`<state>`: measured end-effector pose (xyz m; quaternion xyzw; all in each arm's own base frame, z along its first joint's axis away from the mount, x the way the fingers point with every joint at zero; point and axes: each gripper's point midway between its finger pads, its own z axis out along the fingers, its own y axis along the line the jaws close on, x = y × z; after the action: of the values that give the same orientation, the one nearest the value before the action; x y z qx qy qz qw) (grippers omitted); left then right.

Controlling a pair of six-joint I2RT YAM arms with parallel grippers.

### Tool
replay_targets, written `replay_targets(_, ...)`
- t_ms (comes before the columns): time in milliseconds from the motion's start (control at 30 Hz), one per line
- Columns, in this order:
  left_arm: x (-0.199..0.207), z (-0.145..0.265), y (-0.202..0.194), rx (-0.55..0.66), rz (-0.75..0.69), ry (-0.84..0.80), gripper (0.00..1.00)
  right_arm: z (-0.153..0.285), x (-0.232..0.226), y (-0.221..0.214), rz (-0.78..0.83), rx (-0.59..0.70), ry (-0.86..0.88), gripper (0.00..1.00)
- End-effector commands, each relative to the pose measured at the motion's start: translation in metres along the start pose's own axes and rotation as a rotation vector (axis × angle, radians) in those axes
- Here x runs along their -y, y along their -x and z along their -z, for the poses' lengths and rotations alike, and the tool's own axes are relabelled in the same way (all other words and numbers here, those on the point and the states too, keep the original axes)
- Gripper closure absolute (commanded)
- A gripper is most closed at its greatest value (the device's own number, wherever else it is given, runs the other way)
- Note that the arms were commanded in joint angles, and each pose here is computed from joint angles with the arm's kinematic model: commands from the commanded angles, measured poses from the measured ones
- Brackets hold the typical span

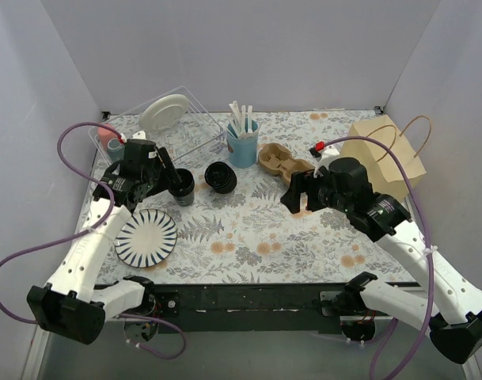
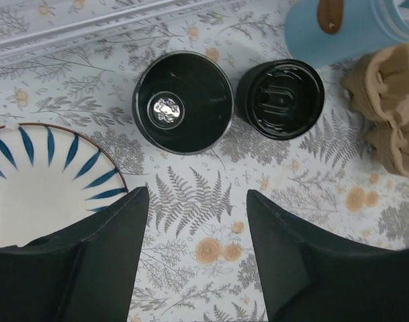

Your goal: Pack the takeout coffee

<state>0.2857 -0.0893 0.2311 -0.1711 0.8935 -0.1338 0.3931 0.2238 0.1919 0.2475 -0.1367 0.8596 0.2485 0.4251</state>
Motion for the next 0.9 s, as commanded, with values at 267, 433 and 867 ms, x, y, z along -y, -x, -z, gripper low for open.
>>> replay_targets(267,-0.036,-0.032,0.024,0.071,-0.001,0.250,0.56,0.006,-0.033,-0.010,0.094,0.009,0.234,0.21)
replay_targets(433,-0.042,-0.049,0.023,0.070,-0.032,0.279,0.62,0.008,-0.033,-0.008,0.117,0.026,0.238,0.25)
replay_targets(867,-0.056,-0.079,0.007,0.023,-0.067,0.337,0.69,0.007,-0.033,-0.010,0.125,0.017,0.245,0.28)
